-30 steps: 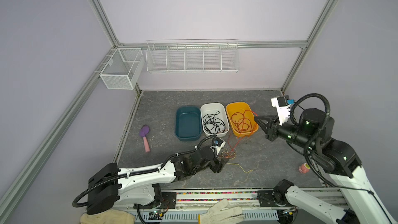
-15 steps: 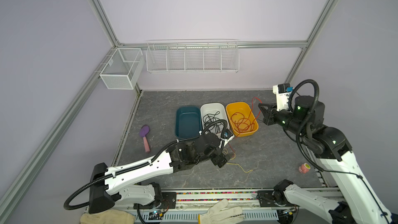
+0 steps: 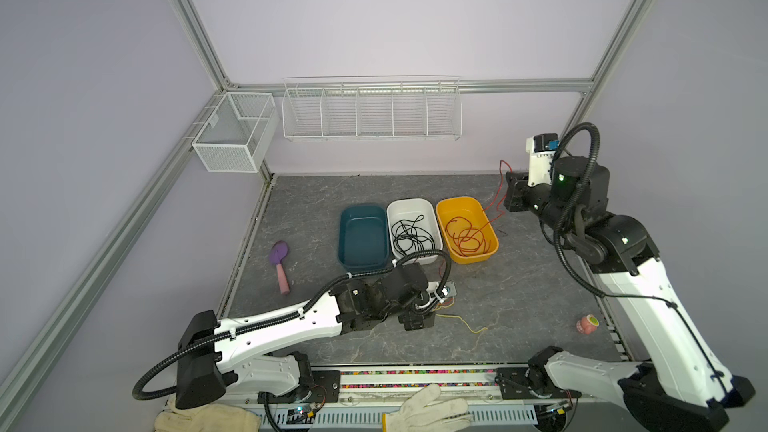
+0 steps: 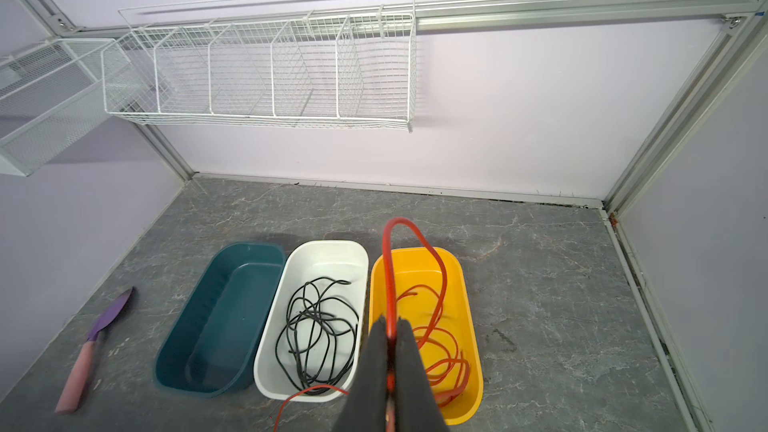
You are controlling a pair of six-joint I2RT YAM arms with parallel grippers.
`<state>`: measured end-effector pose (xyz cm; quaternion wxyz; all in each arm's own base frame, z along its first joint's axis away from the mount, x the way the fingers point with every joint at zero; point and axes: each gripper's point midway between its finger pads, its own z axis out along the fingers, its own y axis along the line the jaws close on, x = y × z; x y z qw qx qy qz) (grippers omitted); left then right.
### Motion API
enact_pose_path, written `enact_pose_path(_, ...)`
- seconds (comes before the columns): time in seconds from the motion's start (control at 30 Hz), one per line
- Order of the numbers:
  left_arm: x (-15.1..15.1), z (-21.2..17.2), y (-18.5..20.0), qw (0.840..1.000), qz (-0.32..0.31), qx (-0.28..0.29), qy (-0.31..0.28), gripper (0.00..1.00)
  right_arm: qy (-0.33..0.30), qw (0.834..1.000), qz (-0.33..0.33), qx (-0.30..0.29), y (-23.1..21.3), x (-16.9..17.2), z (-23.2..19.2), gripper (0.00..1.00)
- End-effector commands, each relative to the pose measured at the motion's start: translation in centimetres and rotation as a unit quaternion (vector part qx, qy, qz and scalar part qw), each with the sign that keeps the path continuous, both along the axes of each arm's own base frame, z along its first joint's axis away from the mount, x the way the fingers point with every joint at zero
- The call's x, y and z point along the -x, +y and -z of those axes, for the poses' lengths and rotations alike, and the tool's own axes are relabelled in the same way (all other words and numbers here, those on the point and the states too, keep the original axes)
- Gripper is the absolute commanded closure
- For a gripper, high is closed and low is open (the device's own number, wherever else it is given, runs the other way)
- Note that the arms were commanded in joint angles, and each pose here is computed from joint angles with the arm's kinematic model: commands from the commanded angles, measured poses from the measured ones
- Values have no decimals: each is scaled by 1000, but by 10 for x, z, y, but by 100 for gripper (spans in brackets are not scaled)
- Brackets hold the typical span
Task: Untangle the cables
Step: 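Carry the red wire in the right gripper over the yellow tub and lower it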
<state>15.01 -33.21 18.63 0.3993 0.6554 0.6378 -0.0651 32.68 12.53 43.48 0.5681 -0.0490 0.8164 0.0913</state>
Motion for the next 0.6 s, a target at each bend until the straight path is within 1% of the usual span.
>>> enact_pose_path(0.0, -15, 9, 0, 997, 13, -22, -78, 1, -15, 999, 29, 24, -7, -20, -5, 94)
enact_pose_path(0.07, -19, 15, 1, 995, 9, -16, -93, 1, -10, 999, 33, 27, -5, -31, -1, 94)
enact_pose_path(0.17, -20, 15, -2, 995, -10, 37, -87, 1, -5, 998, 43, 37, -4, -46, 6, 94)
enact_pose_path(0.23, -19, 23, -2, 994, -6, 51, -92, 1, -1, 998, 50, 46, -3, -55, 12, 94)
enact_pose_path(0.37, -13, 43, -6, 995, 29, 24, -91, 1, 16, 997, 58, 55, 1, -74, 33, 94)
enact_pose_path(0.5, -18, 42, -10, 996, 19, 13, -89, 1, 28, 996, 59, 61, 6, -85, 50, 94)
enact_pose_path(0.57, -18, 47, -9, 996, 19, -2, -88, 1, 37, 995, 58, 67, 9, -91, 60, 94)
